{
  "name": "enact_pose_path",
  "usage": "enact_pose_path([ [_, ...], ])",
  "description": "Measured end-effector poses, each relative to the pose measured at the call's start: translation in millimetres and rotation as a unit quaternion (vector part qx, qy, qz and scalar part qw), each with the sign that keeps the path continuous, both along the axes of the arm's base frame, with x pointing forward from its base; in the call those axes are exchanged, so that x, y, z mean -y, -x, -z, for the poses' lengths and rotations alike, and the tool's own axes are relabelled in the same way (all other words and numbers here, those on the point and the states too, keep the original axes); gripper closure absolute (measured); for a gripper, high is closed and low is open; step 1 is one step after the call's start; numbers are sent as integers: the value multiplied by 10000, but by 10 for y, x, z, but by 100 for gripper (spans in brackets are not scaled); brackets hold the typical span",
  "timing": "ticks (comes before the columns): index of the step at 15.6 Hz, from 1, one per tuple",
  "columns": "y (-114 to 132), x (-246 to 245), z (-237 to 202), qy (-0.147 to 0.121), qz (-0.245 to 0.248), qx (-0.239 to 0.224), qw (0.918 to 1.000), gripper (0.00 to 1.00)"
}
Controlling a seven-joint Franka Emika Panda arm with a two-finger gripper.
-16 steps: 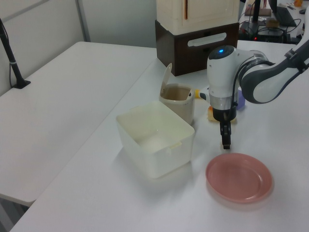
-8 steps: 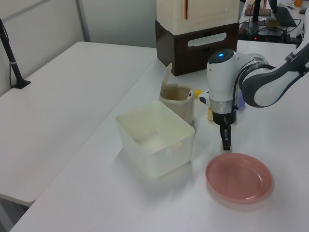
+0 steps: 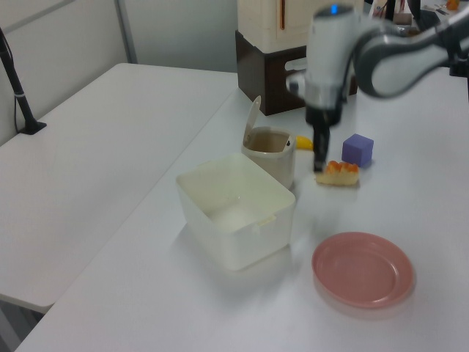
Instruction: Grab it up and put it in the trash
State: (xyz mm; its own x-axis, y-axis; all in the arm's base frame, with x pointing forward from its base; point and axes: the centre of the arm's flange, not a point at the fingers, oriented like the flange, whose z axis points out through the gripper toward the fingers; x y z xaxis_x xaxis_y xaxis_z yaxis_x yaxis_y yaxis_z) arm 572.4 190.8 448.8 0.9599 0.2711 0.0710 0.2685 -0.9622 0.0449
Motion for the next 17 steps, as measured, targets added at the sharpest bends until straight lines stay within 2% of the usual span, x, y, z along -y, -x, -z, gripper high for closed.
enact_pose_path([
  [2,-241,325,-457,-94,183,442,9988,71],
  [5,-436,632,-755,-173,391,860,9954,70],
  [7,-588,749,-676,-164,501,1090,9926,69],
  [10,-755,706,-308,-71,520,1130,9922,65],
  [11,-810,678,-206,-71,603,1177,9912,59],
  [16,-938,578,-209,-149,968,1353,9859,5],
  [17,-942,580,-254,-165,984,1388,9853,0],
])
